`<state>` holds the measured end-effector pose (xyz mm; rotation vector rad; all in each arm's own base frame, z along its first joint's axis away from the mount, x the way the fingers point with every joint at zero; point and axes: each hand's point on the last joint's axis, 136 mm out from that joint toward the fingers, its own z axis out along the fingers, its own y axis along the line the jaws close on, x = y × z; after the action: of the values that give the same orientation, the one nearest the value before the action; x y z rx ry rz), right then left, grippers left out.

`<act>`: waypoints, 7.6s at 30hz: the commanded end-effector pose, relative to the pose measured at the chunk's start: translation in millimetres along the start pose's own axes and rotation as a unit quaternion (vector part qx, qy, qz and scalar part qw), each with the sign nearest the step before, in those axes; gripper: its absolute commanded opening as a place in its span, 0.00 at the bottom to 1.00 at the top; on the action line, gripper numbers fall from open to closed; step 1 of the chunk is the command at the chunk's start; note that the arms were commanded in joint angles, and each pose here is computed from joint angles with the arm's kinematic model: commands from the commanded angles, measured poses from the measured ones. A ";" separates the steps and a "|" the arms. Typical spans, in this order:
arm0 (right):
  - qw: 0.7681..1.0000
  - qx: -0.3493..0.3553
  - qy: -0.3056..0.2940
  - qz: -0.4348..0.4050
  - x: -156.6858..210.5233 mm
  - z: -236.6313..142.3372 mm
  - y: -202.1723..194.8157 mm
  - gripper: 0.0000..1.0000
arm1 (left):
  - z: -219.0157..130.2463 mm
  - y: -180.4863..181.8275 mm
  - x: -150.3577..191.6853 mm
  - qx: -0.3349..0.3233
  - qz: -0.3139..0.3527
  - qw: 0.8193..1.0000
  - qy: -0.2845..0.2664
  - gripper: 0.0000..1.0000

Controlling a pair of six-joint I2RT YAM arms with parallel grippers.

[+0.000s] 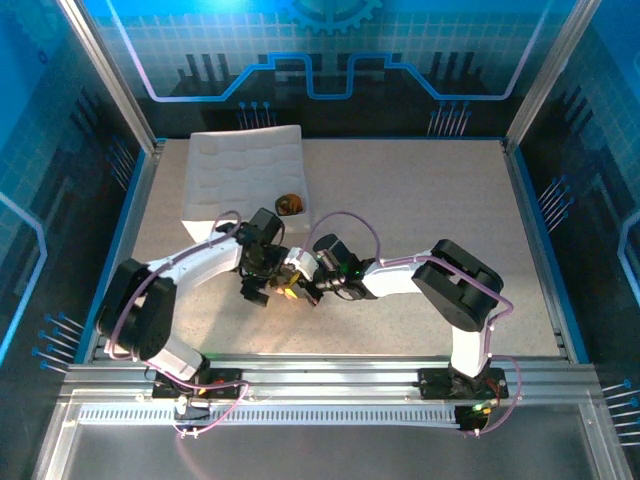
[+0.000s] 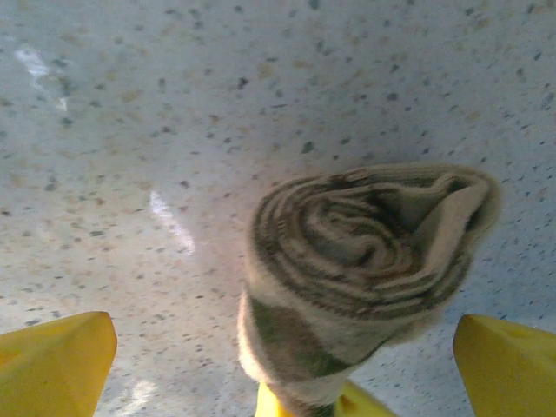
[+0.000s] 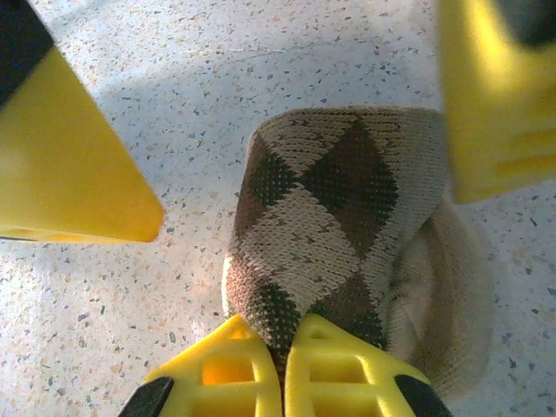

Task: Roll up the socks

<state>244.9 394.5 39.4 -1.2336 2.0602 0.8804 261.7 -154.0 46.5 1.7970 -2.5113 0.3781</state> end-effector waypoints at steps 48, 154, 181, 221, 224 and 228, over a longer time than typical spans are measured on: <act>0.975 0.044 -0.142 0.165 -52.9 -110.0 7.8 0.79 | -90.2 -14.2 24.5 0.064 0.007 0.987 0.146 0.00; 0.524 0.220 -0.037 0.822 -137.0 37.1 -125.8 0.00 | -166.2 117.7 -88.5 0.027 0.047 0.982 -0.183 0.81; 0.515 0.205 -0.059 0.830 -143.1 29.4 -148.9 0.47 | -170.4 110.6 -86.6 0.045 0.041 0.982 -0.180 0.81; 0.530 0.228 -0.044 0.816 -151.1 -9.7 -124.6 0.49 | -168.5 117.6 -82.9 0.057 0.023 0.983 -0.172 0.81; 0.521 0.235 -0.036 0.820 -146.4 -17.5 -120.4 0.52 | -167.3 114.7 -82.4 0.061 0.022 0.984 -0.169 0.81; 0.525 0.230 -0.035 0.819 -151.2 -27.0 -116.4 0.61 | -166.4 111.2 -83.0 0.062 0.024 0.983 -0.169 0.81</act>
<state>418.9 426.8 121.1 1.4147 2.6441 0.8108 168.6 -7.6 180.6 1.9838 -2.8575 0.2697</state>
